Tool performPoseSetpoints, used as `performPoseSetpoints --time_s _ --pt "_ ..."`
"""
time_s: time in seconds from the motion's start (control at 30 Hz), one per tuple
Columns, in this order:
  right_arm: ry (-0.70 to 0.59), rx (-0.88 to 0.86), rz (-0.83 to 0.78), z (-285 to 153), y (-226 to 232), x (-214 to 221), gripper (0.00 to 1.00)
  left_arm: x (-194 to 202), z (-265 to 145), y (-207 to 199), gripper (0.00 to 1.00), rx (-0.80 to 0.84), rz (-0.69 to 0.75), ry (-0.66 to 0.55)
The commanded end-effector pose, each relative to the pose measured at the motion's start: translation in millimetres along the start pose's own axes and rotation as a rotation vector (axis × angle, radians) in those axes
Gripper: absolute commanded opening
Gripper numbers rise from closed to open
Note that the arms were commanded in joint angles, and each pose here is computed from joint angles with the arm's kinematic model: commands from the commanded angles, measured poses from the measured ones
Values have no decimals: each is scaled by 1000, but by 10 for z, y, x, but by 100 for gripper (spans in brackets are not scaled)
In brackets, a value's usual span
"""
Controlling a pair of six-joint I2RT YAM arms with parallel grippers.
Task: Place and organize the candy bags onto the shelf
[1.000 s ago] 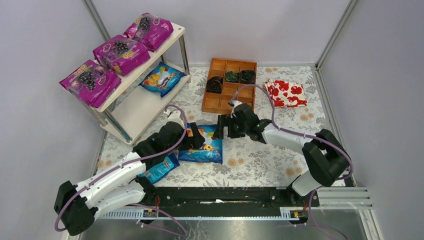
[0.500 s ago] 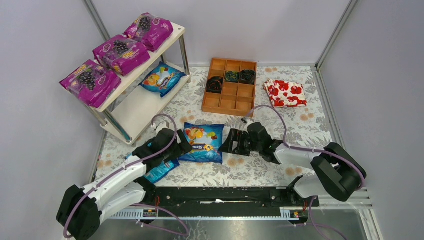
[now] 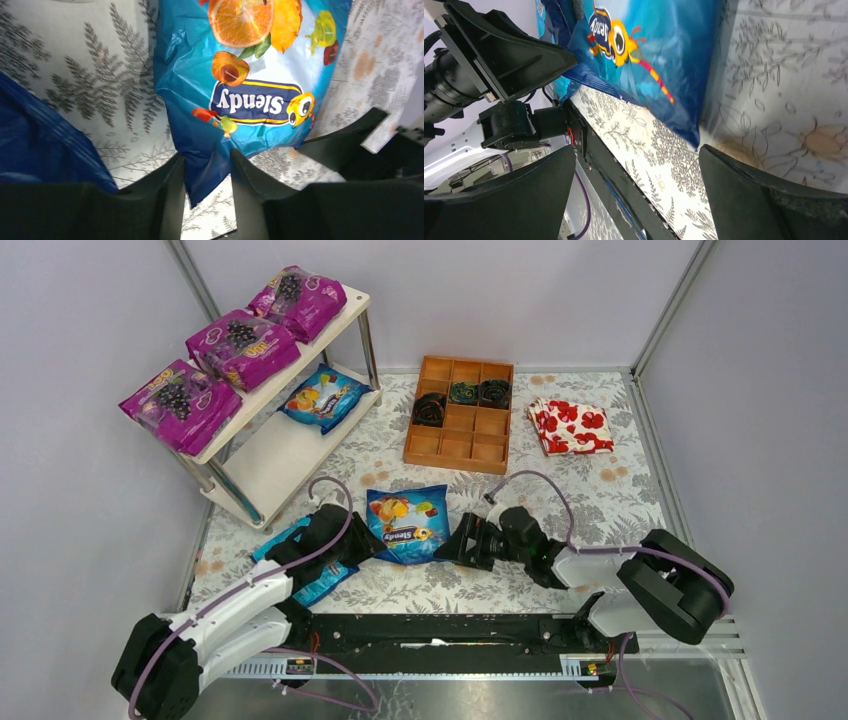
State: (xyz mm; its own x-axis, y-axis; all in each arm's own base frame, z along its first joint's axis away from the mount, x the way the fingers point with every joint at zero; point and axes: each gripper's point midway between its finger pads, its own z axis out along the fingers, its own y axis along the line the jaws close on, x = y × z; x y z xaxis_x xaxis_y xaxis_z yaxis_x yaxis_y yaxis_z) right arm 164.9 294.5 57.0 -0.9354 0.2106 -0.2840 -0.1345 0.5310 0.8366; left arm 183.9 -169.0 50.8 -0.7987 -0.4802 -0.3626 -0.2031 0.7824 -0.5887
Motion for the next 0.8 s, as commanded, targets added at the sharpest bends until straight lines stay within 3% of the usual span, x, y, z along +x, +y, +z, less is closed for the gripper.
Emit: performPoseSetpoints --time_s 0.0,0.13,0.33,0.47,0.77 --pt "-104 -105 32 -76 259 -28 100 70 -64 -312 33 188 -8 36" --pt "-168 -52 117 -152 149 -51 100 118 -136 -472 15 297 -43 55" --pt "-262 -60 262 -288 97 -119 100 207 -324 -950 1 555 -141 163" --pt "-304 -49 360 -331 52 -170 100 233 -498 -1256 0 702 -171 242" --pt "-410 -108 563 -382 97 -313 100 180 -734 -1630 0 810 -152 220"
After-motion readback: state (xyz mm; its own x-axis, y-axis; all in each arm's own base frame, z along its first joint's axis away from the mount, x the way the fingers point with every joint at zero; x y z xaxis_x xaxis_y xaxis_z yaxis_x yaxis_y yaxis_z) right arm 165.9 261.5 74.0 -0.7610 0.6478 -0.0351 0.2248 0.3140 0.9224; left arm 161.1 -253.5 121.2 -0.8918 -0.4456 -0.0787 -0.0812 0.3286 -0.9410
